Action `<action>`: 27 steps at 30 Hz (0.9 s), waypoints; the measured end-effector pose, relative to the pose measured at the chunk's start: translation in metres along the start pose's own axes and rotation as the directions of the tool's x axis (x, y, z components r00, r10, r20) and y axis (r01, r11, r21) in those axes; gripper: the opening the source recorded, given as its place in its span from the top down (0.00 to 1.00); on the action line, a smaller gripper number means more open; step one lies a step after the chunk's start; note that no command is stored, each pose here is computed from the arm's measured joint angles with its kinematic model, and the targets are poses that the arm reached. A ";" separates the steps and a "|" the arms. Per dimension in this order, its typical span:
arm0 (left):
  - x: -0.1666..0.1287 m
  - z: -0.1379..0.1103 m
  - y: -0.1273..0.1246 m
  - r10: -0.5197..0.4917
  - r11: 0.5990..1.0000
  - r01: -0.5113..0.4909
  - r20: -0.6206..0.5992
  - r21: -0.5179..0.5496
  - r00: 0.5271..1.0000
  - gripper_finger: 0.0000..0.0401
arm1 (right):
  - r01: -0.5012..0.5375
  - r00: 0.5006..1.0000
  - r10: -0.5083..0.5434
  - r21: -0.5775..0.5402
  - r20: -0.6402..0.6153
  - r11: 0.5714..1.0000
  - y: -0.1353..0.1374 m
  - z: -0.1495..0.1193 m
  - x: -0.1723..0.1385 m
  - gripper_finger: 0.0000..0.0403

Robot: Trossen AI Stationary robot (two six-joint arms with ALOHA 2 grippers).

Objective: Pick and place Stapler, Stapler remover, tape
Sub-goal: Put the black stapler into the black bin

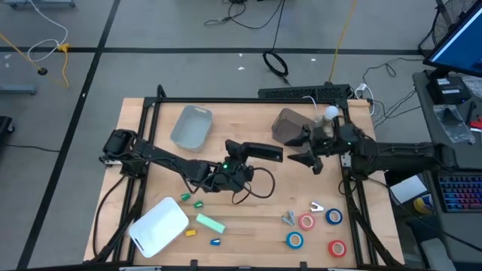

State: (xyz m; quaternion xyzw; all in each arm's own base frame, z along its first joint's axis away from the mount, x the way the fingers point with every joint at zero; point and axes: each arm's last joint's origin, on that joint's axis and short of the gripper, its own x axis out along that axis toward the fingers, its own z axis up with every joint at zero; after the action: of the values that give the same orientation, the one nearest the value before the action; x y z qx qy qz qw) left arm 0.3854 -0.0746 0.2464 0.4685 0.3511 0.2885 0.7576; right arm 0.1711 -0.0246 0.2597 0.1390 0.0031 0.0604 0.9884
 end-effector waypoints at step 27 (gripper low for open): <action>0.000 -0.001 0.002 0.076 0.982 -0.065 -0.058 0.175 0.995 0.55 | 0.183 0.774 -0.162 -0.029 -0.612 0.983 -0.011 0.075 0.082 0.45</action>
State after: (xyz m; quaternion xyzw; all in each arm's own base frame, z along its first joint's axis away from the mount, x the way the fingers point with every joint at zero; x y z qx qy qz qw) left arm 0.3840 -0.0733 0.2482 0.5350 0.3822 0.2988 0.6917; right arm 0.2551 -0.0455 0.3300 0.1270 0.3363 0.0114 0.9331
